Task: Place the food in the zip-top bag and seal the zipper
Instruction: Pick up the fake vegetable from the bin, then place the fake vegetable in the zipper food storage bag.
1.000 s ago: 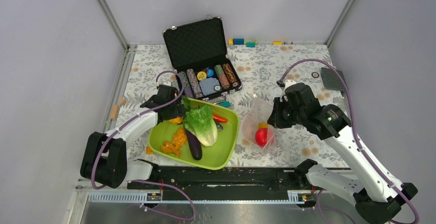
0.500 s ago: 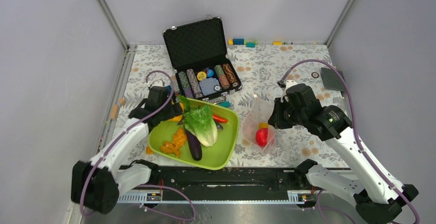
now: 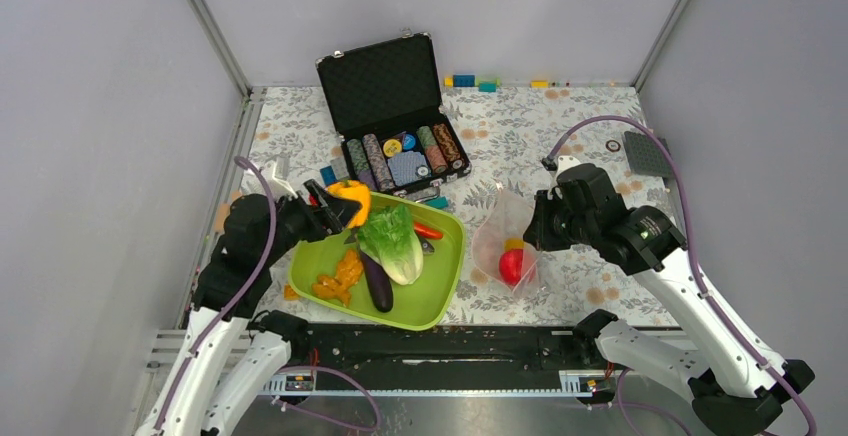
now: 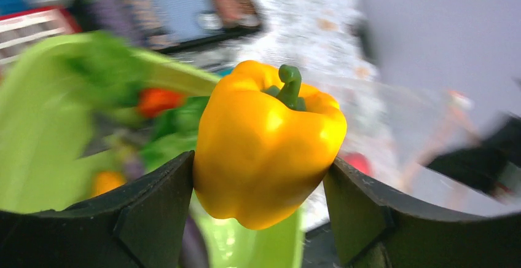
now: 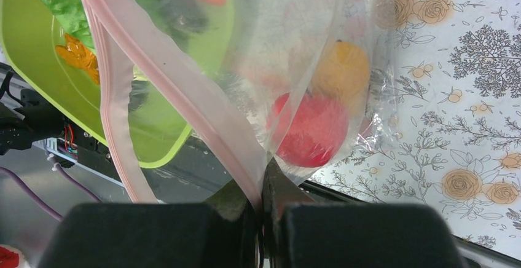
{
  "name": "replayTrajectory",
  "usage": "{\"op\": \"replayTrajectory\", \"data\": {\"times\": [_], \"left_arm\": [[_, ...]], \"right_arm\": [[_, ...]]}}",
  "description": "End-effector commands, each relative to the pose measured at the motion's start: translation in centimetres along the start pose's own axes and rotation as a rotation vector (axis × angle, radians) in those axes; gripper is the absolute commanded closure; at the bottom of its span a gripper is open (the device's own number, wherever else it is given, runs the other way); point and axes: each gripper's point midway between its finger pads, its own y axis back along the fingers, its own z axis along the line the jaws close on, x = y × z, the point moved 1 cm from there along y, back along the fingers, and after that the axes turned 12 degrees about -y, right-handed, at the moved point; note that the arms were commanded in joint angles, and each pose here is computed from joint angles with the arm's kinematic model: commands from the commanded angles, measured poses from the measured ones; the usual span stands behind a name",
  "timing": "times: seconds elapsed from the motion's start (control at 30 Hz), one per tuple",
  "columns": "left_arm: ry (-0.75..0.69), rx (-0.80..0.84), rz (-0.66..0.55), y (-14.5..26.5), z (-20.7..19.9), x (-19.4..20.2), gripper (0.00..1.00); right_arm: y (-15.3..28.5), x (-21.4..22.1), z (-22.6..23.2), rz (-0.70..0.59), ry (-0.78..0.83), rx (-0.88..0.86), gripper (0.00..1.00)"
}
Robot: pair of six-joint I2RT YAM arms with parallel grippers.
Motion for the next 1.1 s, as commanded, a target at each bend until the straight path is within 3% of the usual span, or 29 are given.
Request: {"op": "replayTrajectory", "data": {"times": [0.0,0.07,0.2,0.43,0.63,0.8,1.07], "left_arm": [[-0.074,0.654,-0.061,4.1,-11.2,-2.8,0.6],[-0.109,0.833,-0.08,5.7,-14.4,-3.3,0.6],[-0.186,0.948,-0.024,6.2,-19.3,-2.4,0.59],[-0.344,1.125,0.24,5.5,-27.4,3.6,0.59],[-0.338,0.92,0.35,-0.1,-29.3,6.8,0.64],[-0.326,0.717,0.329,-4.0,-27.8,7.4,0.64],[-0.294,0.545,0.323,-6.5,-26.4,7.7,0.53]], "right_arm": [[0.5,-0.2,0.8,0.01,0.01,-0.036,0.97],[0.6,-0.1,1.1,0.02,0.008,-0.048,0.97],[0.6,-0.2,1.1,0.016,-0.002,-0.045,0.97],[0.9,-0.6,1.2,-0.007,-0.01,-0.044,0.97],[1.2,-0.6,1.4,-0.012,-0.025,-0.06,0.97],[1.7,-0.5,1.7,-0.015,-0.032,-0.081,0.97],[1.7,0.0,3.0,0.02,-0.038,-0.155,0.97]]}}
